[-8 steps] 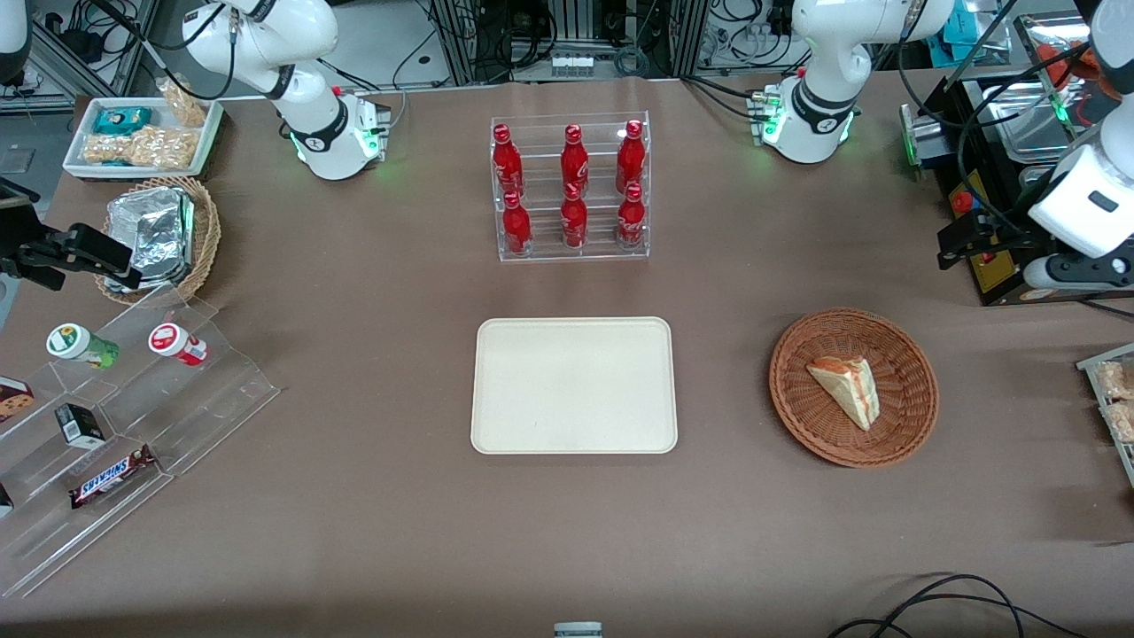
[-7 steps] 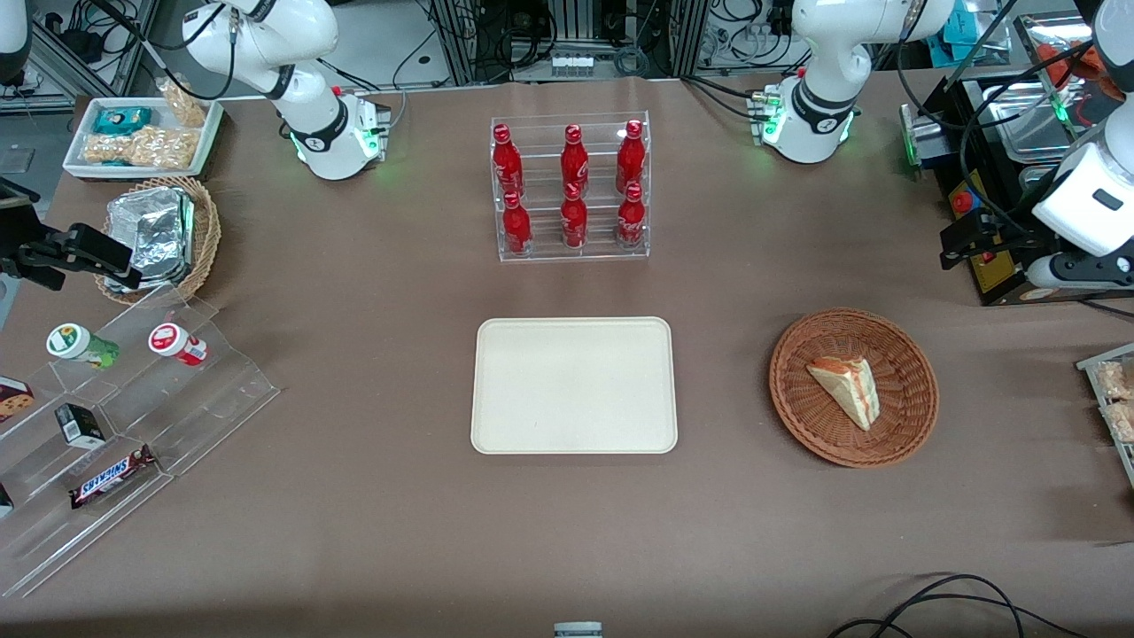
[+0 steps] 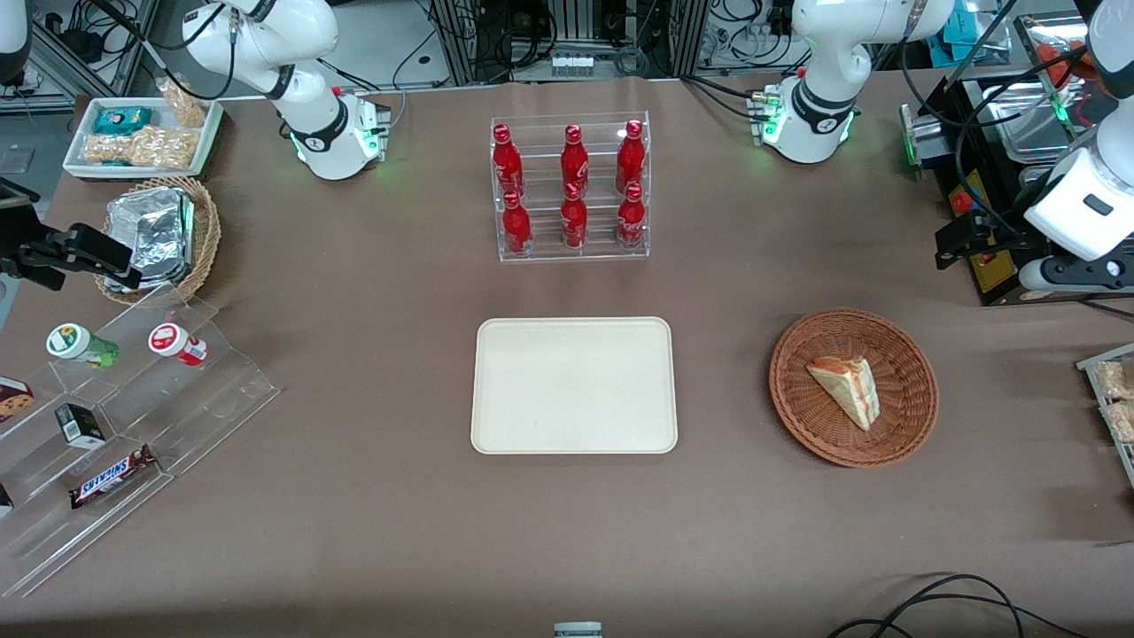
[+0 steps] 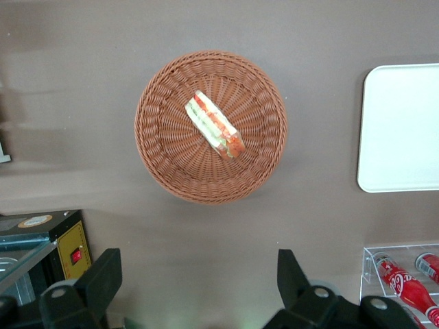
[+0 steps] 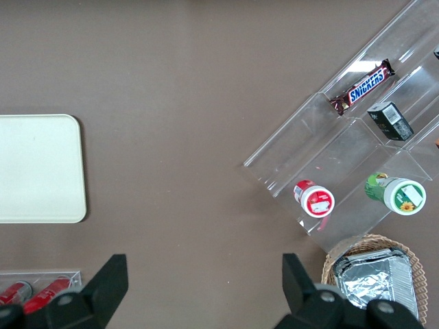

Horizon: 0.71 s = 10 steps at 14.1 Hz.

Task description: Place sandwich from basket to tray

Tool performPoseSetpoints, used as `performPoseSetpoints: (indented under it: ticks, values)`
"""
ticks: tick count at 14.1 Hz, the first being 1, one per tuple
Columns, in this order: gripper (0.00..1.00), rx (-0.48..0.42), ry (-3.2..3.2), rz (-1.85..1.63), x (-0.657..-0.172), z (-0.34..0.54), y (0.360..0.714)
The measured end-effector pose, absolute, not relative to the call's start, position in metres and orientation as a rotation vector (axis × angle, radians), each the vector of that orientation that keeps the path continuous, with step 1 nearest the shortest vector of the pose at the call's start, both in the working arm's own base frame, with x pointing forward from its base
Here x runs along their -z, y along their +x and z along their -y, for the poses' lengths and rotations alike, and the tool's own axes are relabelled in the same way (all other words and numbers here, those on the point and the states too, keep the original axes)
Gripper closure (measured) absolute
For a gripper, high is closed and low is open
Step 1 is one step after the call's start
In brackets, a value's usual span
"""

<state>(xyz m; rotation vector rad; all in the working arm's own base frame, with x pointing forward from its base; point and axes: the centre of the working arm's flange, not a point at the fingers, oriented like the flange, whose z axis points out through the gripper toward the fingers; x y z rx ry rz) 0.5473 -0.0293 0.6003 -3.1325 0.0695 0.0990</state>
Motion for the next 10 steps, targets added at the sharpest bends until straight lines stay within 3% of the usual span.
performPoseSetpoints:
  ticks: [4, 7, 10]
  values:
    - [0.0, -0.122, -3.131, -0.064, -0.597, 0.027, 0.546]
    - [0.0, -0.226, -3.123, -0.064, -0.582, 0.027, 0.542]
    - [0.0, -0.373, -3.107, -0.063, -0.528, 0.028, 0.557]
